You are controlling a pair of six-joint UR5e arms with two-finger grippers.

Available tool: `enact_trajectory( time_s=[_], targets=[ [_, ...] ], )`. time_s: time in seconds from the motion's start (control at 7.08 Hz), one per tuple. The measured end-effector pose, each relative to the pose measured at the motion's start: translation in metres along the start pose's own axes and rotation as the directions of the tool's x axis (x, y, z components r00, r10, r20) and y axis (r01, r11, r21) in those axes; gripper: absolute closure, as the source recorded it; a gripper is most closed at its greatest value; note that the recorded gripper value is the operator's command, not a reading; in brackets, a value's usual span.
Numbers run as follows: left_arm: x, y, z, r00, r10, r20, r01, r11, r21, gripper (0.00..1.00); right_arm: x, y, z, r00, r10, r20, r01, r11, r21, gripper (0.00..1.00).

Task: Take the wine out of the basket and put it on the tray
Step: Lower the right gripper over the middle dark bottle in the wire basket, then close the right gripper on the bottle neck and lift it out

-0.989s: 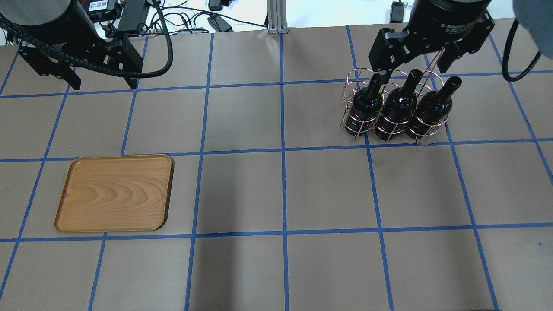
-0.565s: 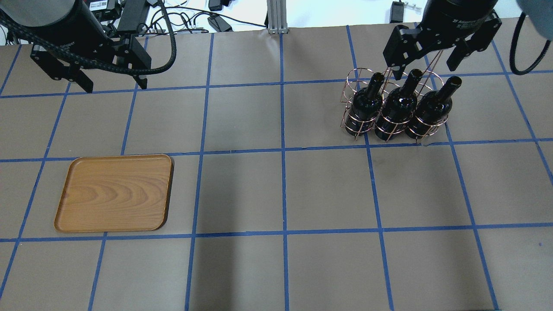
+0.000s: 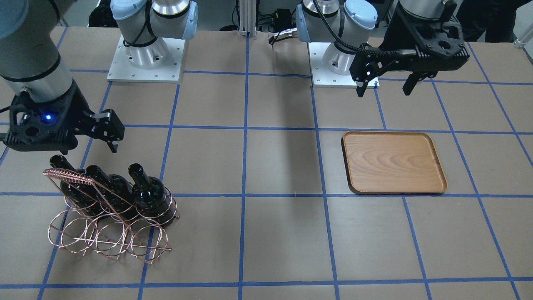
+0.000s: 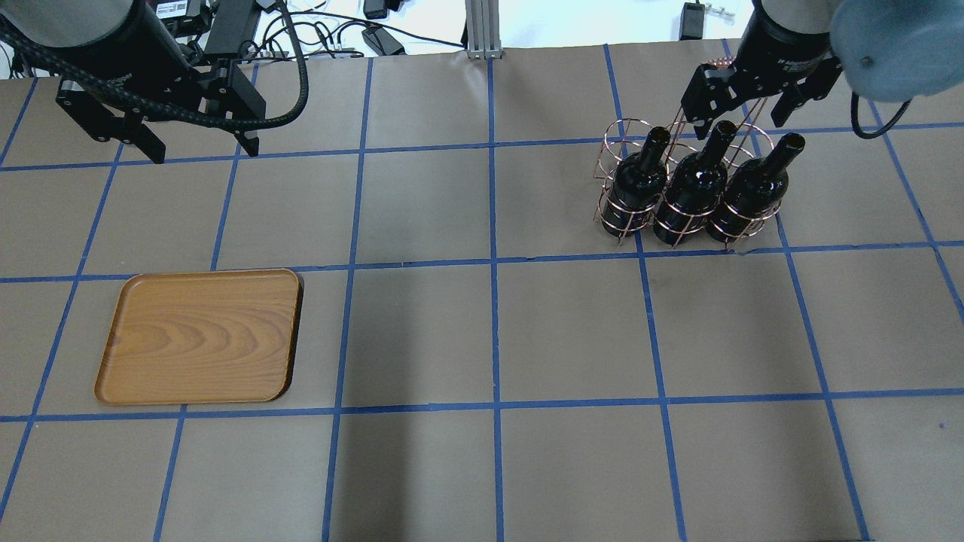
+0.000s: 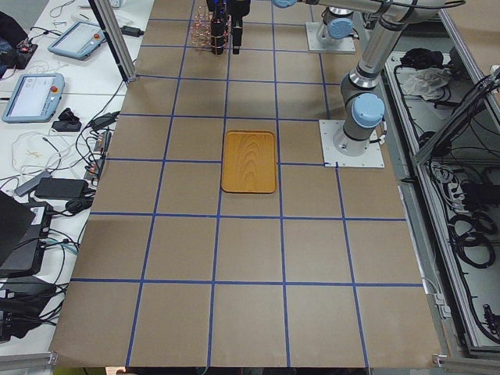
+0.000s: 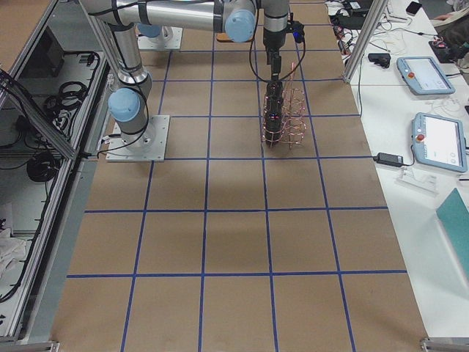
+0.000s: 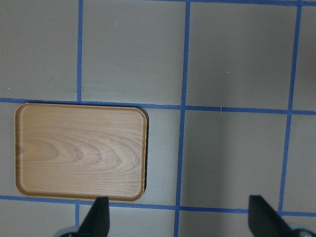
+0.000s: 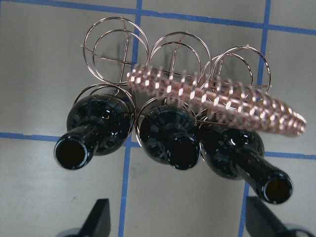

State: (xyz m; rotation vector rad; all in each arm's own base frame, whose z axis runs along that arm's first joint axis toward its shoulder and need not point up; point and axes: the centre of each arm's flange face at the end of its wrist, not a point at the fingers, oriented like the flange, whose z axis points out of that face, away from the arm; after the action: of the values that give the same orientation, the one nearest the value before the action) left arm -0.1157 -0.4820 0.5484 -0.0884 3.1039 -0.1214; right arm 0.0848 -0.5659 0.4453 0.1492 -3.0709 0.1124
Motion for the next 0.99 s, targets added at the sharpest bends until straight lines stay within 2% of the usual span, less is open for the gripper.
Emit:
enact_trajectory(
  time_s=[0.42,0.57,0.85,0.99],
  targets=[
    [-0.001,0.000,0.000,1.000,0.006,0.000,-0.006,1.000,-0.001,0.00,0.001,-0.013,0.034,1.000,0.000,0.002,0.000,1.000,-0.011,0.08],
    [-0.001,0.000,0.000,1.000,0.009,0.000,-0.009,1.000,-0.002,0.00,0.002,-0.016,0.039,1.000,0.002,0.001,-0.002,1.000,-0.006,0.11],
    [-0.001,0.000,0.001,1.000,0.014,0.000,-0.014,1.000,-0.004,0.00,0.003,-0.022,0.047,1.000,0.000,-0.001,0.000,1.000,0.000,0.24],
    [-0.001,0.000,0.001,1.000,0.015,0.000,-0.015,1.000,-0.003,0.00,0.003,-0.023,0.050,1.000,-0.001,-0.002,0.001,1.000,-0.003,0.38]
  ],
)
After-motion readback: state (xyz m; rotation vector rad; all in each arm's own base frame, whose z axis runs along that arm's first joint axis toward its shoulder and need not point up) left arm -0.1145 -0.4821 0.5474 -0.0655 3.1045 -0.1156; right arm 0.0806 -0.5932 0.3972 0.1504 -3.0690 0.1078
